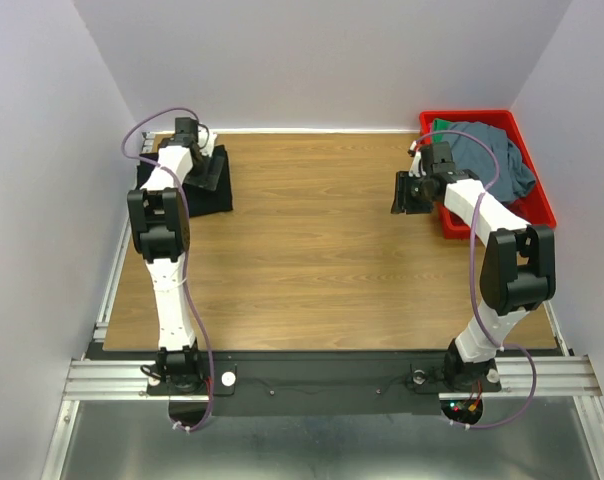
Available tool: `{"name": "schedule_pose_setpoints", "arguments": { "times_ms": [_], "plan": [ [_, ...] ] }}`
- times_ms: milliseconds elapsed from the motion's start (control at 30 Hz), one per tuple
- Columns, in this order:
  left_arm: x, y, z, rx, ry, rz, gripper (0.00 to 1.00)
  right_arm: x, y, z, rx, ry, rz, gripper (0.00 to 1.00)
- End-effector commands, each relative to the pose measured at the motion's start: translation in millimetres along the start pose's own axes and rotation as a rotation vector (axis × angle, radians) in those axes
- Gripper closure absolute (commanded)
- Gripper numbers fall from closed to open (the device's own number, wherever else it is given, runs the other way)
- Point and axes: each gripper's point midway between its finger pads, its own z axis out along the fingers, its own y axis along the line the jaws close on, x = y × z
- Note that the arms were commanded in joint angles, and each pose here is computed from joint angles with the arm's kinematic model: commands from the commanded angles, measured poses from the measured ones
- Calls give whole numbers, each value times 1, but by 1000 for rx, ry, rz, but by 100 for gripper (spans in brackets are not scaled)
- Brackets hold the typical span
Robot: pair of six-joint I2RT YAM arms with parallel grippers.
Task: Fold and stack the t-shirts
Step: Neatly place the folded tshirt to the corner
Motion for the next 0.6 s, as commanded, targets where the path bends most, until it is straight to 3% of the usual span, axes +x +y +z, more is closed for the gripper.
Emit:
{"name": "schedule_pose_setpoints", "arguments": {
  "times_ms": [0, 200, 333, 400, 567],
  "plan": [
    [26, 20, 15, 10, 125, 194, 4, -5, 0, -5, -16, -25, -7, 48],
    [-10, 32, -20, -9, 11, 299, 5, -12, 4, -12, -33, -45, -20, 48],
    [-36, 42, -87, -52, -89, 288, 4, -19, 8, -20, -48, -62, -29, 44],
    [-38, 48, -123, -75, -134, 263, 2, -25, 10, -27, -48, -74, -39, 32],
    [-1, 42, -159, -22, -129, 218, 1, -37, 12, -44, -44, -107, -88, 0]
  ]
}}
